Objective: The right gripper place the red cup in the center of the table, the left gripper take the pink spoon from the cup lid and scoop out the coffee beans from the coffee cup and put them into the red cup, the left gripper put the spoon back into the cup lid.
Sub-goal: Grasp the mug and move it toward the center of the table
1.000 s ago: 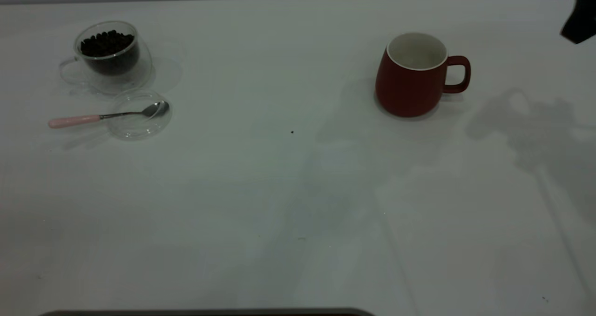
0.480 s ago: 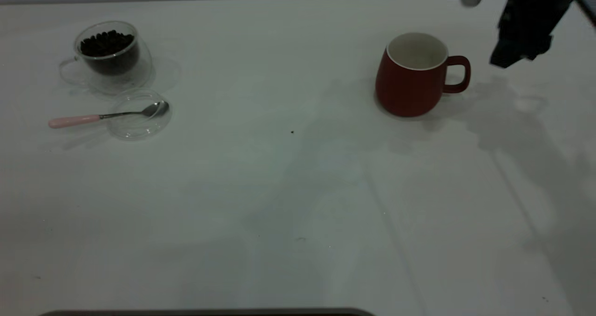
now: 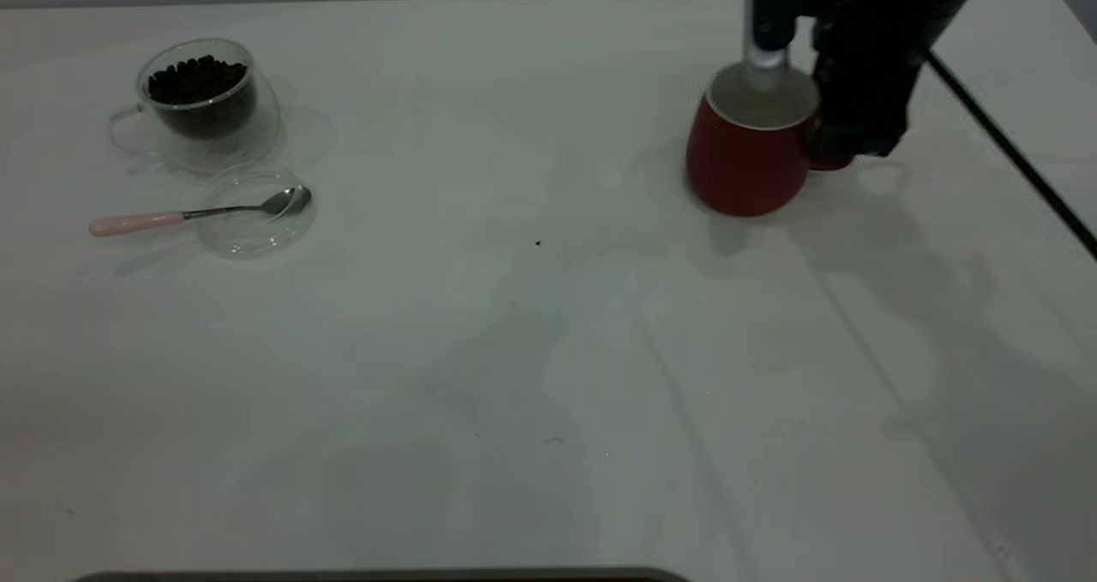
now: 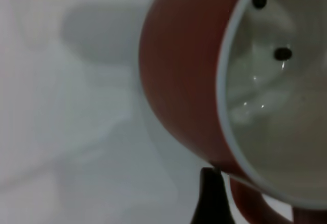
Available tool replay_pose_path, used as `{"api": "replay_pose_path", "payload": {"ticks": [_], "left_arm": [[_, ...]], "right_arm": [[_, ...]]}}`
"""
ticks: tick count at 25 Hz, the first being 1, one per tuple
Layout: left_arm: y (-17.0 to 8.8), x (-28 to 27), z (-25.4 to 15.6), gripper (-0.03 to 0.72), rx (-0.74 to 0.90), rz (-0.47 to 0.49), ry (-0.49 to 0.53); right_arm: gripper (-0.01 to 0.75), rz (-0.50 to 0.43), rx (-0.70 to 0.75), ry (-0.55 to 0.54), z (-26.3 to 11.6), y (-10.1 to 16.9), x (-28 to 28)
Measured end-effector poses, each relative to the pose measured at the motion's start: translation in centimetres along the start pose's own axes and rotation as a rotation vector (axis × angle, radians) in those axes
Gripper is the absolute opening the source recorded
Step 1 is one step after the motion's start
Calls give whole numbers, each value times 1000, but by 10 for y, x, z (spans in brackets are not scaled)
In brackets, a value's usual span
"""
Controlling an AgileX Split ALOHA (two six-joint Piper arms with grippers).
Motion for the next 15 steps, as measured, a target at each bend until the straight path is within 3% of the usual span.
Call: {"api": "replay_pose_path", "payload": {"ticks": [8, 15], "left_arm": [[0, 0, 0, 525, 4, 0, 0], [0, 0, 0, 525, 3, 0, 0]], "right_arm": [[591, 8, -55, -82, 62, 29, 3], [591, -15, 102, -228, 127, 55, -4]]}}
Point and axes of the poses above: a point on each arm's last joint axis where the gripper is mounted, x pointing out along that axis toward the gripper, y along the wrist's bending axis when the last joint is at zero, z = x × y, the point moved 7 cm from there along x, pointing out along that axis toward the gripper, and after that the axes turned 5 degrees about x, right-handed, at the moved point
